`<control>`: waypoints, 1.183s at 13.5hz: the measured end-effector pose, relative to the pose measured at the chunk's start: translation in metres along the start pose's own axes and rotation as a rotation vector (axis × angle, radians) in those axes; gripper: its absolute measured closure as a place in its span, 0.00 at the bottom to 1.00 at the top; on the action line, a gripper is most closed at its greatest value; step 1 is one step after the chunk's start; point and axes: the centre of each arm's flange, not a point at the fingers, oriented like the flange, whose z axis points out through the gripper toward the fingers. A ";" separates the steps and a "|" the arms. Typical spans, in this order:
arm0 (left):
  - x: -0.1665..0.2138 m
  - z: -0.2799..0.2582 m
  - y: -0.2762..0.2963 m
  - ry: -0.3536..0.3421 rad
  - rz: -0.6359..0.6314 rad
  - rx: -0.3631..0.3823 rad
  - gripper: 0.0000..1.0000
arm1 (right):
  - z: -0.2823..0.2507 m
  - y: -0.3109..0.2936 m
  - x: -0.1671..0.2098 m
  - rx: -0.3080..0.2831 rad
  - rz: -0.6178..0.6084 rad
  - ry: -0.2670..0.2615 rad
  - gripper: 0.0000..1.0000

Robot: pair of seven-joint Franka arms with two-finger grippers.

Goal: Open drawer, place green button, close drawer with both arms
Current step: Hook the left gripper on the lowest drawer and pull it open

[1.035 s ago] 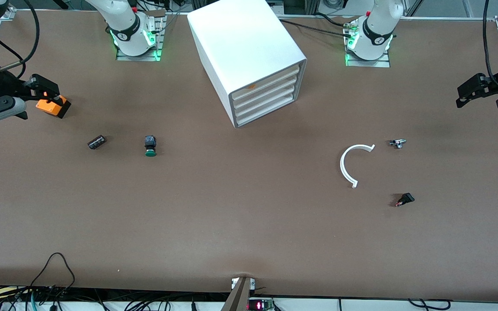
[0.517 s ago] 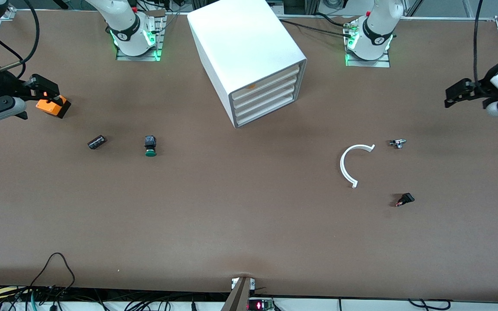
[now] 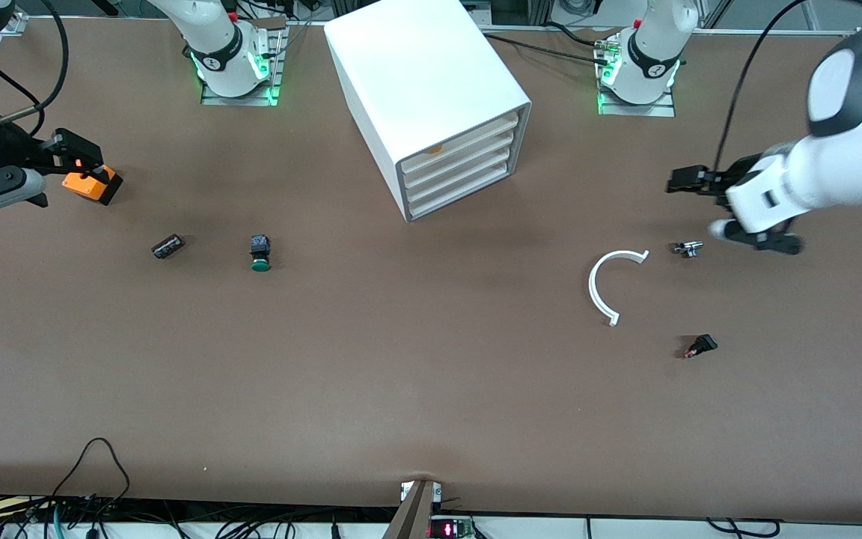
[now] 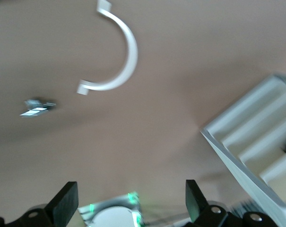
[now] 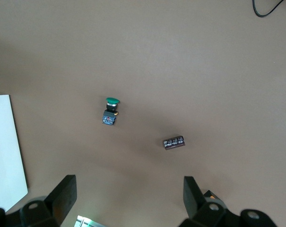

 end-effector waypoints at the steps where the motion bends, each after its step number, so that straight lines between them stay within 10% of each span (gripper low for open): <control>1: 0.010 0.017 0.003 -0.039 0.051 -0.051 0.00 | 0.000 0.000 0.000 0.000 0.000 0.000 0.00; 11: 0.114 0.247 0.036 -0.226 0.457 -0.751 0.09 | 0.000 0.000 0.000 -0.001 0.000 0.003 0.00; 16: 0.128 0.314 0.114 -0.181 0.586 -0.853 0.32 | 0.000 0.000 0.000 -0.002 0.000 0.004 0.00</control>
